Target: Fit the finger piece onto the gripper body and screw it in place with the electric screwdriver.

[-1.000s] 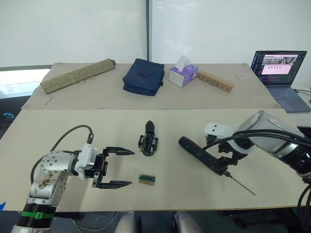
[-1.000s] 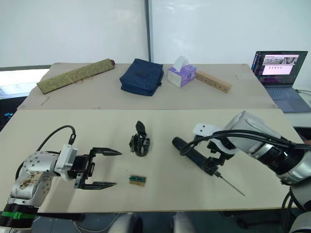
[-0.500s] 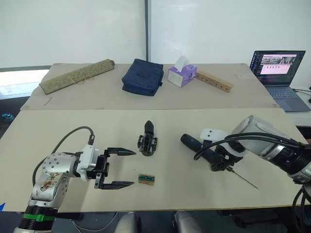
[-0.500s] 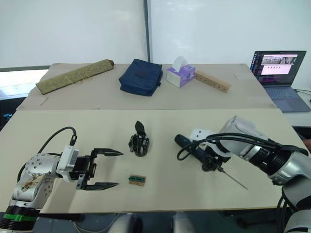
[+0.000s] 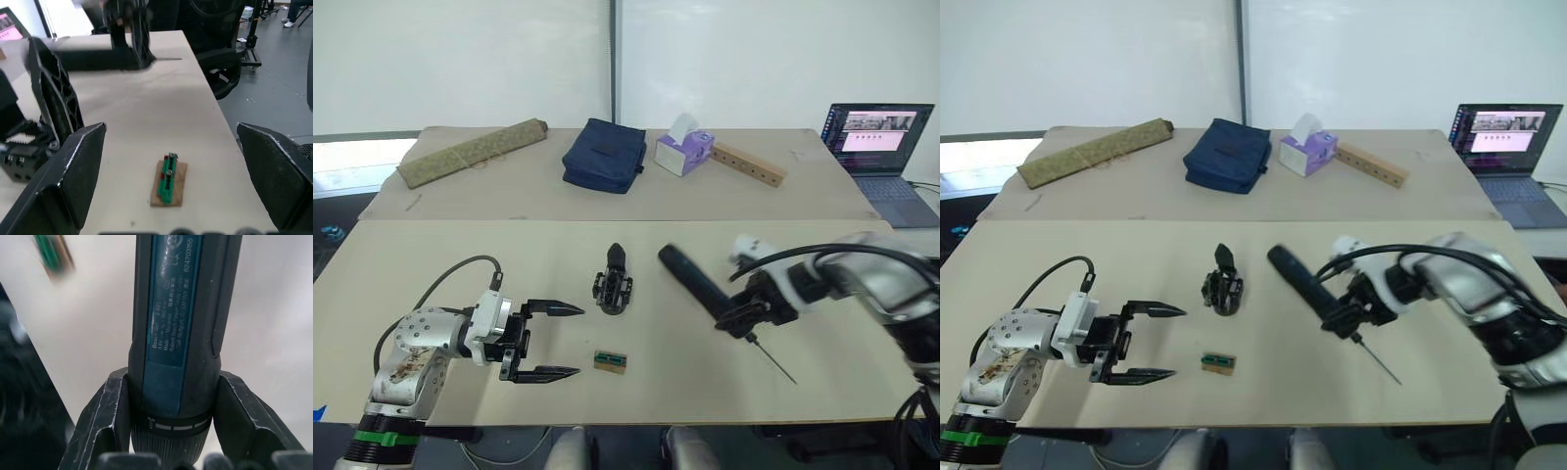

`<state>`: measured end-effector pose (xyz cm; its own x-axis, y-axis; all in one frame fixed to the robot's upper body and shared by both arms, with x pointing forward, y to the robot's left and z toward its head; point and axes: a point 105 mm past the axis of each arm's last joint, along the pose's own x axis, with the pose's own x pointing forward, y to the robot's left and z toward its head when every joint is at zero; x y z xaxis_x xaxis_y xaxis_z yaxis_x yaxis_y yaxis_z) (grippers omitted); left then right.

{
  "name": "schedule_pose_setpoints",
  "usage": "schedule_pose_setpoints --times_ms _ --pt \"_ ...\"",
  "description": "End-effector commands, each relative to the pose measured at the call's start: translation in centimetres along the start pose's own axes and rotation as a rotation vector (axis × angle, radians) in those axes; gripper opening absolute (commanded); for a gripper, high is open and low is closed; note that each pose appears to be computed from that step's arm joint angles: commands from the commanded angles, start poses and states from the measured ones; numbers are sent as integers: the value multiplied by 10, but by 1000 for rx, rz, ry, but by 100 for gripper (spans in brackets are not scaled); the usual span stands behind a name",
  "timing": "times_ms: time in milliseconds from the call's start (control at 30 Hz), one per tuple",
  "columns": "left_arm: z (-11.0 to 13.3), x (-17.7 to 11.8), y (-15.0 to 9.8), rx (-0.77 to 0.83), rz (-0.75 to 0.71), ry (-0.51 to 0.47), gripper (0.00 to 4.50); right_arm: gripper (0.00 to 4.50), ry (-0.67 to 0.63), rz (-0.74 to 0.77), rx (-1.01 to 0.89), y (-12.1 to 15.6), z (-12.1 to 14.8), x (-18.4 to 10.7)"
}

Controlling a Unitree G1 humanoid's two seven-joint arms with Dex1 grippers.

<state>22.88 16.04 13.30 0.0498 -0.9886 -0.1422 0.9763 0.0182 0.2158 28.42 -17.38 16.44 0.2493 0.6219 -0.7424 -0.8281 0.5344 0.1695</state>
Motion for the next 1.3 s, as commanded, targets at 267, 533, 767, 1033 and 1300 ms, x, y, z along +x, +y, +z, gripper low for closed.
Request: schedule_pose_setpoints --times_ms 267,533,767,1033,1300 --pt "-7 -21 12 64 53 72 450 193 -780 159 -268 72 44 -55" --pt "-42 -33 10 4 34 175 450 193 -991 203 -536 117 54 -22" --pt "-56 -9 3 21 -23 148 450 193 -1085 342 -674 137 66 9" --pt "-64 32 -4 -1 -22 115 450 193 -1085 431 -730 151 66 25" --pt "-89 49 -12 -52 -35 159 450 193 -1092 425 -736 147 74 35"
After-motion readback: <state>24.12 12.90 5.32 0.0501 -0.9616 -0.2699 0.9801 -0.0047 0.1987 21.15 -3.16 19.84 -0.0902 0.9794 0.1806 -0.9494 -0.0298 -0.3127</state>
